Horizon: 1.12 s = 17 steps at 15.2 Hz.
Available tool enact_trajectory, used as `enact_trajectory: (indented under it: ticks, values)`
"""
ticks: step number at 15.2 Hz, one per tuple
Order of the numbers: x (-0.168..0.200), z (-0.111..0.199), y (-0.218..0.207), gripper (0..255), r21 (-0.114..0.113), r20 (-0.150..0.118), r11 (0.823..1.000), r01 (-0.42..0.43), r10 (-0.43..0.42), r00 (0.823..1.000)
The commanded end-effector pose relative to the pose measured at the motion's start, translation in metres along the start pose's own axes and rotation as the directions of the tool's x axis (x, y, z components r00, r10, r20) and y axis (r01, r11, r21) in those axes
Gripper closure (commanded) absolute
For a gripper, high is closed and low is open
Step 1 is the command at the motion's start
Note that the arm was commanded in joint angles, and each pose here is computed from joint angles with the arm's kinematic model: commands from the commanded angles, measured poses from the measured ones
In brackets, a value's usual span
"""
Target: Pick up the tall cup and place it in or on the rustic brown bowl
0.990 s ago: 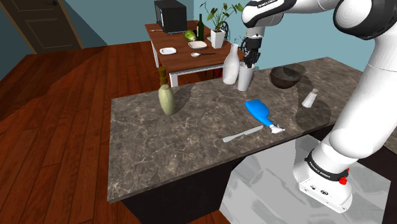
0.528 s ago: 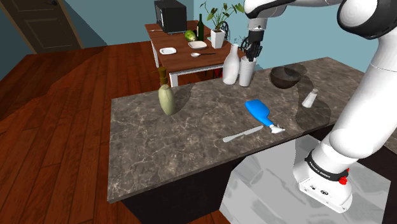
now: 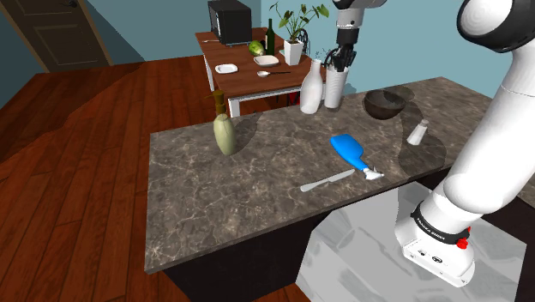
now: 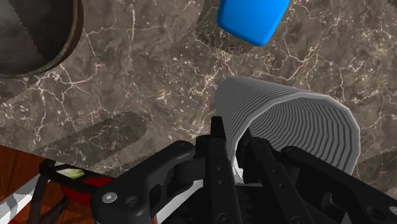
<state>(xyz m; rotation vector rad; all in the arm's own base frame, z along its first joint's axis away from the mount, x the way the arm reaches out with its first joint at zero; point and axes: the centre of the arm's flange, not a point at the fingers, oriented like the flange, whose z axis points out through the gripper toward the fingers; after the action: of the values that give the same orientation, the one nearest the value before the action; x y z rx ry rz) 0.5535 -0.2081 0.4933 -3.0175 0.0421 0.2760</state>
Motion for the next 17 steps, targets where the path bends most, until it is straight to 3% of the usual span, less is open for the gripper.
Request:
enact_trajectory:
  ticks: [1, 9, 17]
  values:
    - [-0.002, -0.011, -0.001, 255, 0.000, 0.000, 1.000, 0.000, 0.000, 1.000]
    - [-0.009, -0.050, -0.005, 255, 0.000, 0.000, 1.000, 0.000, 0.000, 1.000]
    - [-0.052, -0.070, 0.090, 255, 0.000, 0.000, 1.000, 0.000, 0.000, 1.000]
